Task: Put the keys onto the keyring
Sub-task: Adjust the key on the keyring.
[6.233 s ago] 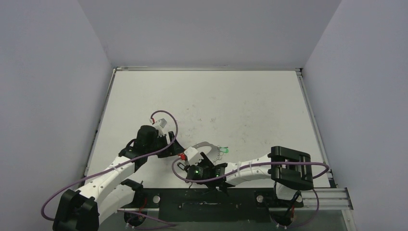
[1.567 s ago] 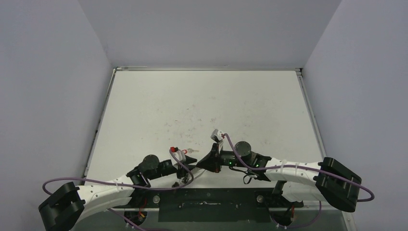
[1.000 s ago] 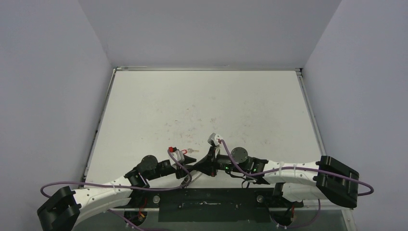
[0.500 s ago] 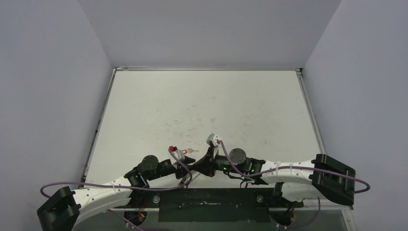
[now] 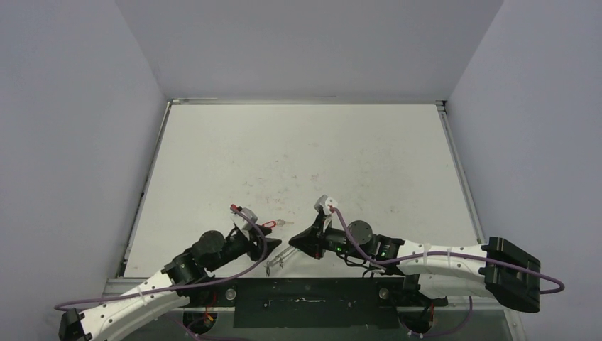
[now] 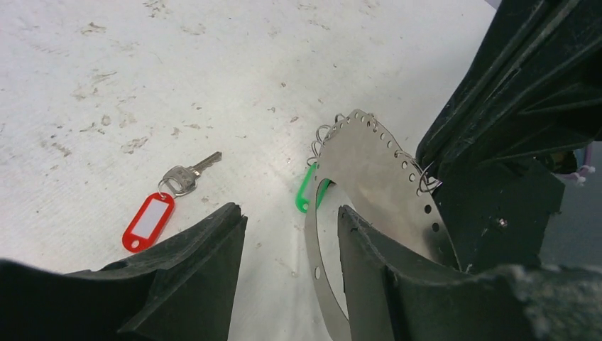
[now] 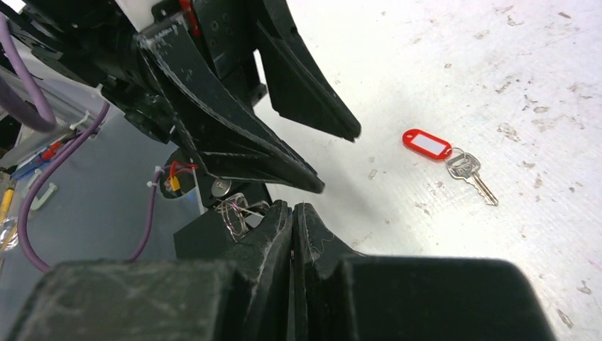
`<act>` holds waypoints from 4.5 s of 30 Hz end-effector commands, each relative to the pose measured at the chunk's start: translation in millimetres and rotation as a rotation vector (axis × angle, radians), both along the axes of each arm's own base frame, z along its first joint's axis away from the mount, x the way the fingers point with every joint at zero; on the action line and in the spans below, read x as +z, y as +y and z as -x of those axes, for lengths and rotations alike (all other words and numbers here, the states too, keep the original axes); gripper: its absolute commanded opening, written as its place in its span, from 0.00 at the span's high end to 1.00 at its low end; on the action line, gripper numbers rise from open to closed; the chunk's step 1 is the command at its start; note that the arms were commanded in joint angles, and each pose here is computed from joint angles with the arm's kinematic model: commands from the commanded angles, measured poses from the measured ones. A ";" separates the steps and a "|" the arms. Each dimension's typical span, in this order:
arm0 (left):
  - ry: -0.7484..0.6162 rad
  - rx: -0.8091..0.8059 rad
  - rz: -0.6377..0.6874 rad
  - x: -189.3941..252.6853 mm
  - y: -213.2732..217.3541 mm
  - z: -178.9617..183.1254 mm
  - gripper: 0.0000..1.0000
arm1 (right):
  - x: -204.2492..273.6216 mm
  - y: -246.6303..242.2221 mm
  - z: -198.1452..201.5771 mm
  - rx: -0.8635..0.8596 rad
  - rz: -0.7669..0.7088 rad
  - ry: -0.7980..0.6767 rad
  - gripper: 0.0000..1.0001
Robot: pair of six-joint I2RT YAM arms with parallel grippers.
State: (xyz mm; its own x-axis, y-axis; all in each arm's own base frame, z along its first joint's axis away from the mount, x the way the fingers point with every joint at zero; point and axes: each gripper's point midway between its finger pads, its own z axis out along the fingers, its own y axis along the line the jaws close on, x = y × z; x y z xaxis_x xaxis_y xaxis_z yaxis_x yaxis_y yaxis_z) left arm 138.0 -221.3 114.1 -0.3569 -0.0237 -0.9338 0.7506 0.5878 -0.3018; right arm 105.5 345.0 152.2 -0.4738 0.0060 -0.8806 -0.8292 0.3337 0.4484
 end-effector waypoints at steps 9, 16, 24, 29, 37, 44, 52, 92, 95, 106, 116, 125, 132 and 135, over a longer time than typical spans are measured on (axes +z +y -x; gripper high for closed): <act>0.050 0.044 0.001 33.4 11.5 4.1 0.48 | 14.9 -5.9 -7.2 -0.046 0.018 -0.043 1.00; 0.084 -0.101 -0.006 48.4 -8.4 21.3 0.44 | 17.1 -2.6 -10.9 -0.058 0.026 -0.045 1.00; 0.164 -0.172 -0.059 50.4 -18.4 33.8 0.41 | 22.4 -2.9 -16.8 -0.091 0.030 -0.051 1.00; 0.159 -0.193 -0.024 64.5 -24.1 37.1 0.40 | 20.8 -0.6 -15.6 -0.084 0.034 -0.044 1.00; 0.226 -0.261 -0.053 54.2 -37.0 51.4 0.37 | 28.0 3.7 -15.0 -0.080 -0.007 -0.036 1.00; 0.217 -0.287 -0.134 40.1 -45.1 60.5 0.46 | 22.6 3.3 -16.5 -0.096 -0.006 -0.018 1.00; 0.204 -0.279 -0.225 28.8 -37.6 63.6 0.85 | 22.1 2.8 -13.5 -0.087 -0.014 -0.009 1.00; 0.131 -0.300 -0.232 27.6 -36.8 61.8 1.00 | 29.1 31.5 -15.3 -0.061 -0.082 -0.011 1.00; 0.103 -0.297 -0.188 35.3 -37.6 60.8 0.82 | 35.9 32.1 -16.9 -0.063 -0.111 -0.059 1.00; -0.050 -0.276 0.045 78.2 -32.6 58.0 0.42 | 41.0 23.1 4.7 0.057 -0.125 -0.374 1.00; -0.166 -0.193 -0.020 71.9 -10.1 42.4 0.47 | 27.1 20.2 15.8 0.141 -0.085 -0.458 1.00; -0.359 -0.257 -0.031 56.3 -8.0 44.6 0.52 | 24.8 20.3 29.2 0.233 -0.082 -0.504 1.00; -0.475 -0.316 -0.014 48.3 -10.2 51.2 0.53 | 27.5 14.6 33.0 0.243 -0.101 -0.534 1.00; -0.491 -0.347 0.003 46.2 -15.4 55.3 0.53 | 32.7 13.1 34.0 0.240 -0.123 -0.544 1.00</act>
